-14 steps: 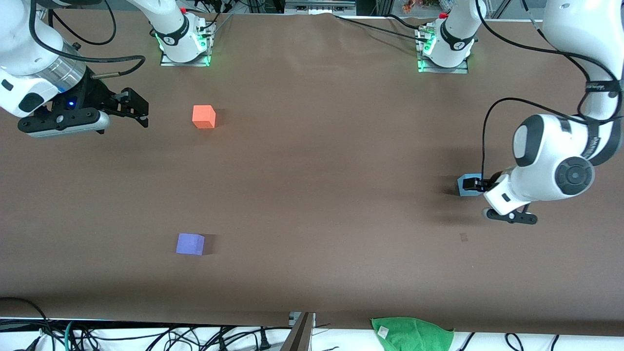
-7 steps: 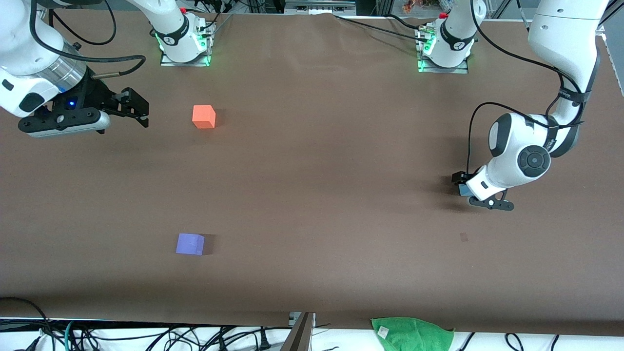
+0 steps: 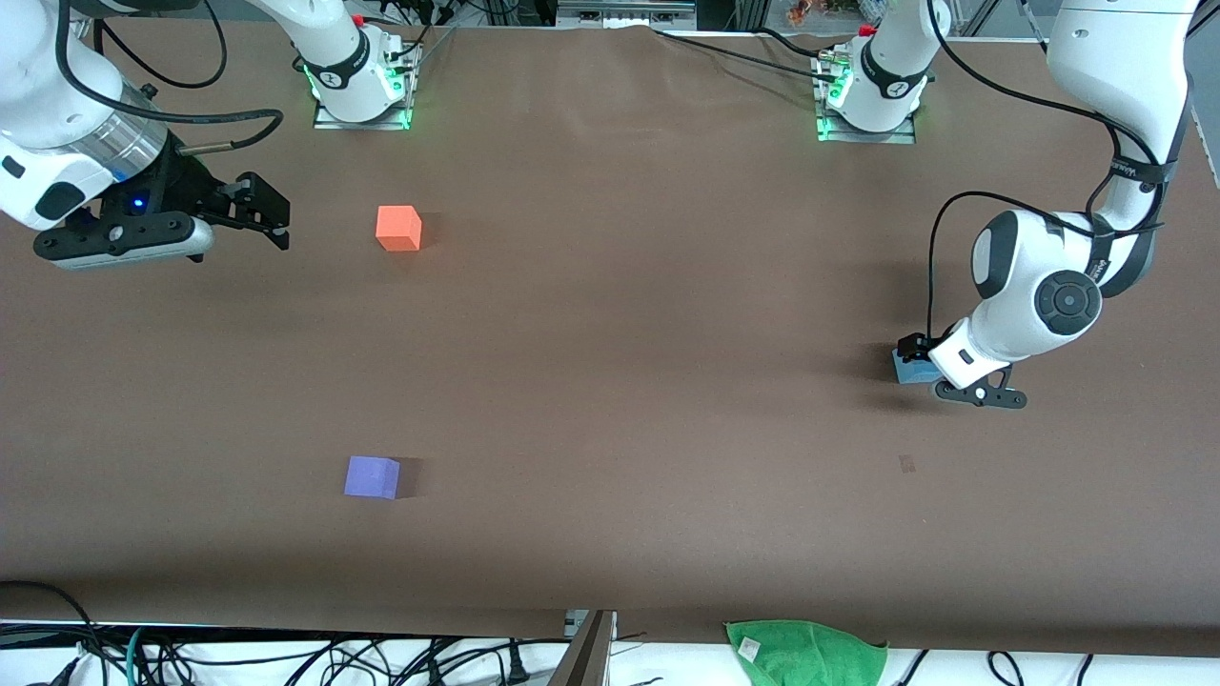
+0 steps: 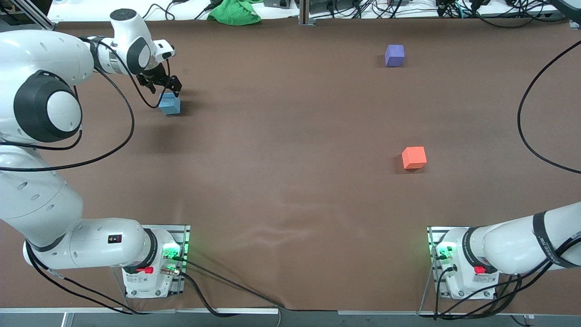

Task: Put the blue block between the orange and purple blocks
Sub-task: 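Close the left gripper on the light-blue cube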

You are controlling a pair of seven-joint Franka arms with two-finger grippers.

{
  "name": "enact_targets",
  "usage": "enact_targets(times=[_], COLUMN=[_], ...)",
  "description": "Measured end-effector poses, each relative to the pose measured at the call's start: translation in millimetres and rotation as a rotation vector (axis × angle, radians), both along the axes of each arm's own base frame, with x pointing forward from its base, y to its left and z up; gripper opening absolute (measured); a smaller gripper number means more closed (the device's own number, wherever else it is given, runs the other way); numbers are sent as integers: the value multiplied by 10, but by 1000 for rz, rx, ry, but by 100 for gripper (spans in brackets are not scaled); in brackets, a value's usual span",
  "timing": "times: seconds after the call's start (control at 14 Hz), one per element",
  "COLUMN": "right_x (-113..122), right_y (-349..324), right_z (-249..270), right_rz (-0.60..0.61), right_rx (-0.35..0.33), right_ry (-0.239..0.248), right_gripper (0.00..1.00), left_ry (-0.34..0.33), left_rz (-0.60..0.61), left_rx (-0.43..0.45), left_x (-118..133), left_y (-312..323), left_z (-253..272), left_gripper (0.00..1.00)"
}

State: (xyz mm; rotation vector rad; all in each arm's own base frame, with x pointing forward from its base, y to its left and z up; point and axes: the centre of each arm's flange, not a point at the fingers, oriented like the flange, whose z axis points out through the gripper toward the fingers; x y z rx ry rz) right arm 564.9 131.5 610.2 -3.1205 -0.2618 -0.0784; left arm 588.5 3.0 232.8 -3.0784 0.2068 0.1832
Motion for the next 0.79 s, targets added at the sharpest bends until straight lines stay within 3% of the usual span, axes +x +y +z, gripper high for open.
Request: enact_targets(times=[0.43, 0.5, 0.71, 0.79], right_x=[4, 4, 5, 6], right_y=[-16, -18, -22, -27], right_z=[0, 0, 0, 0], right_rz=[-3, -3, -4, -5], right_rx=[0, 0, 0, 0], right_ry=[0, 0, 0, 0], right_gripper=[100, 100, 100, 100], left_ry=[35, 38, 34, 24], left_rz=[4, 4, 5, 5], left_rx=[-3, -4, -6, -6], left_x=[-86, -90, -82, -55], left_y=[19, 18, 14, 10], left_z=[-225, -264, -329, -295], left_gripper=[100, 93, 61, 59])
